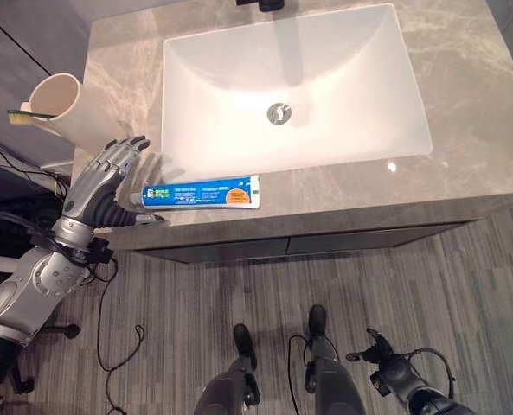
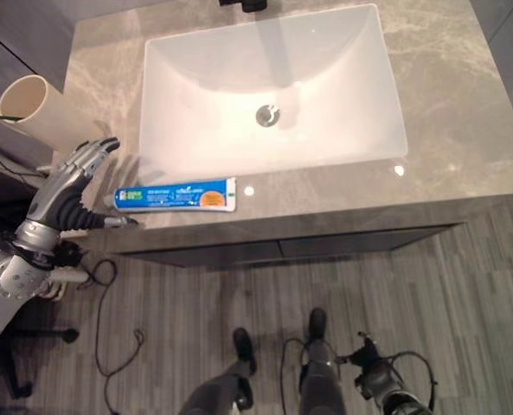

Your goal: Put brush and paste in cup on sink, flatten towel.

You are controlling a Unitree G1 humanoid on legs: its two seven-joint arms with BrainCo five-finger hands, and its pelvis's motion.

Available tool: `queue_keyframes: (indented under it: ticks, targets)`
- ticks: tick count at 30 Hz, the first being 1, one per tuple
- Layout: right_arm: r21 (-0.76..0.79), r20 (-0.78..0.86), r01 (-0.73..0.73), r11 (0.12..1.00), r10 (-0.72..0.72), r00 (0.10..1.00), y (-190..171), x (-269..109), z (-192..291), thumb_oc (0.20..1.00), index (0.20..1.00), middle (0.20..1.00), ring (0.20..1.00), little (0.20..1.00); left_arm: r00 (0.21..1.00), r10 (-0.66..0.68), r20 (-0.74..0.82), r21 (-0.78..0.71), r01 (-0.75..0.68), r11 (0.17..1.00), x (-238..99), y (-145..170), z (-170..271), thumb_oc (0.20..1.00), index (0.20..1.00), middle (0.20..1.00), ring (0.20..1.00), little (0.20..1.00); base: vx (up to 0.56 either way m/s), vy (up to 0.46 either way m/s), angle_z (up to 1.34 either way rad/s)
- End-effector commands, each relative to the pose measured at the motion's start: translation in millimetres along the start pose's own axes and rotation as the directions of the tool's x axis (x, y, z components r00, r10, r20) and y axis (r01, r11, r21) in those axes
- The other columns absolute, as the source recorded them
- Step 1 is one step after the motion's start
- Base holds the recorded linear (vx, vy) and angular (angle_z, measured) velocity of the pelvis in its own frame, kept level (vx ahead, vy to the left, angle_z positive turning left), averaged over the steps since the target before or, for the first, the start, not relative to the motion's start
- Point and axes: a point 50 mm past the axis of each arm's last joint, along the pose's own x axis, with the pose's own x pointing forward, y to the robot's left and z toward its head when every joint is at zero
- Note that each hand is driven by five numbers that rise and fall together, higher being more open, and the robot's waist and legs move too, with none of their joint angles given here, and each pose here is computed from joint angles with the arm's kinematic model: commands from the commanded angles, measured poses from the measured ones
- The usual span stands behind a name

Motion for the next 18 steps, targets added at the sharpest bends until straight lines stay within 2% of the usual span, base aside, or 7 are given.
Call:
queue_keyframes:
  ticks: [1, 14, 18]
  targets:
    - [-0.008, 0.018, 0.006, 1.000, -0.006, 1.000, 6, 0, 7, 1.000, 1.000, 1.000, 1.000, 1.000, 0.995, 0.102, -0.005, 0.044, -0.101, 0.994, 11, 29, -7, 1.000, 1.000, 1.000, 1.000, 1.000, 0.03, 0.010, 0.00]
    - [0.017, 0.057, 0.041, 0.999, -0.042, 0.998, 1, 2, 20, 1.000, 1.000, 1.000, 1.000, 1.000, 0.998, 0.059, -0.034, 0.026, -0.058, 0.998, 9, 15, -10, 1.000, 1.000, 1.000, 1.000, 1.000, 0.01, 0.008, -0.04]
    - [0.017, 0.054, 0.043, 0.999, -0.044, 0.998, 1, 2, 19, 1.000, 1.000, 1.000, 1.000, 1.000, 0.999, 0.019, -0.038, 0.007, -0.019, 1.000, 10, 6, -9, 0.693, 0.693, 0.693, 0.693, 0.693, 0.01, 0.010, -0.08]
